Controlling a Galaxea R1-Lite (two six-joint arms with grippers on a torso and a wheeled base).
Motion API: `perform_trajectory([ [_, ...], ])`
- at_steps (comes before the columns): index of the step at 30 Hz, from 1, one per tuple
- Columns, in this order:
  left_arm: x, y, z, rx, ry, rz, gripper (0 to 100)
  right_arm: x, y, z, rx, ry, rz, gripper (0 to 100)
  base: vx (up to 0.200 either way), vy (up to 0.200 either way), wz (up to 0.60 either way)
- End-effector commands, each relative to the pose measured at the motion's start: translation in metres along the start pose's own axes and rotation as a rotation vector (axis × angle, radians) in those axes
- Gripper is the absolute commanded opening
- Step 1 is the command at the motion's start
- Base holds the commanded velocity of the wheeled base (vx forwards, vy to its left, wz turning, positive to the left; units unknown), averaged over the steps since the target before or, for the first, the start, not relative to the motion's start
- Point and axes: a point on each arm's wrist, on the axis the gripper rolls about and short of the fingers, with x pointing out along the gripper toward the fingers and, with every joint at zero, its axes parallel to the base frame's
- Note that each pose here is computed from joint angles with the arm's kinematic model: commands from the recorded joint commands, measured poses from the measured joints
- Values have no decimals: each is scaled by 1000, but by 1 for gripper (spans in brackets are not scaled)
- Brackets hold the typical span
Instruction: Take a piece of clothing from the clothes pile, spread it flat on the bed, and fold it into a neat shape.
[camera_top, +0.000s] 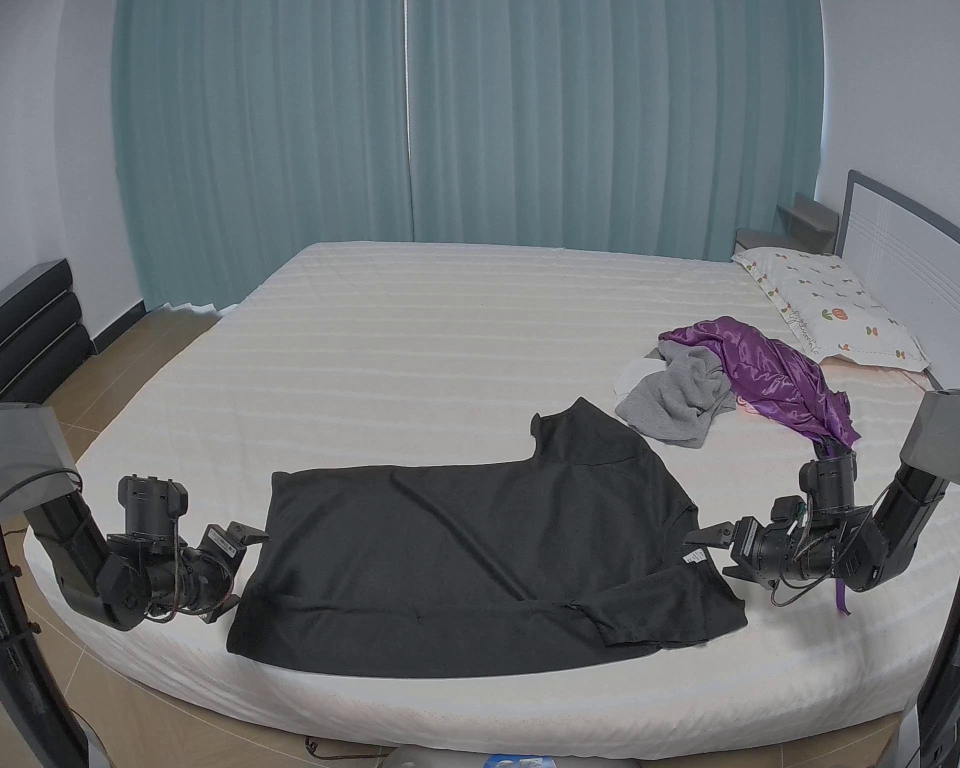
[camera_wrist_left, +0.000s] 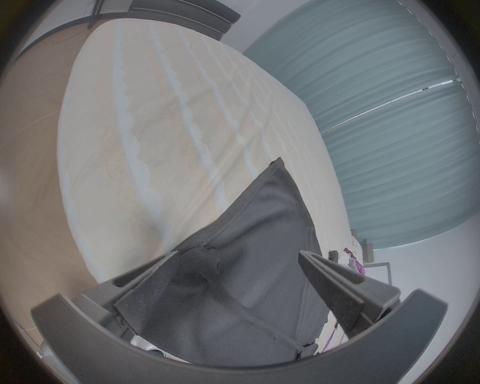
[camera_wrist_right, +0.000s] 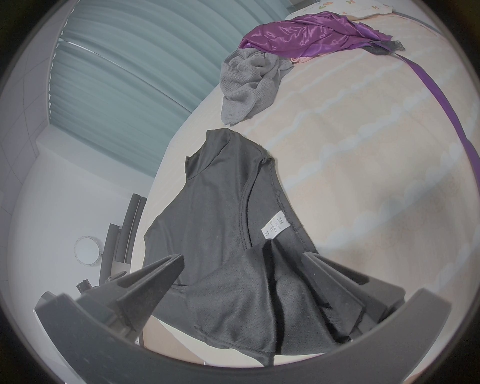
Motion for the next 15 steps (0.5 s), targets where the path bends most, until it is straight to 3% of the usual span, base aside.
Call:
perform_trajectory([
  [1,-17,-3,7,0,-13,-47,100,-4,2,3,-14,-17,7,100,0,0,0],
  [7,-19,-2,13,84,54,-106,100,-1,7,7,-28,-23,26,100,0,0,0],
  [15,4,12,9,356,142,-97,100,14,16,20,-61,-22,83,100,0,0,0],
])
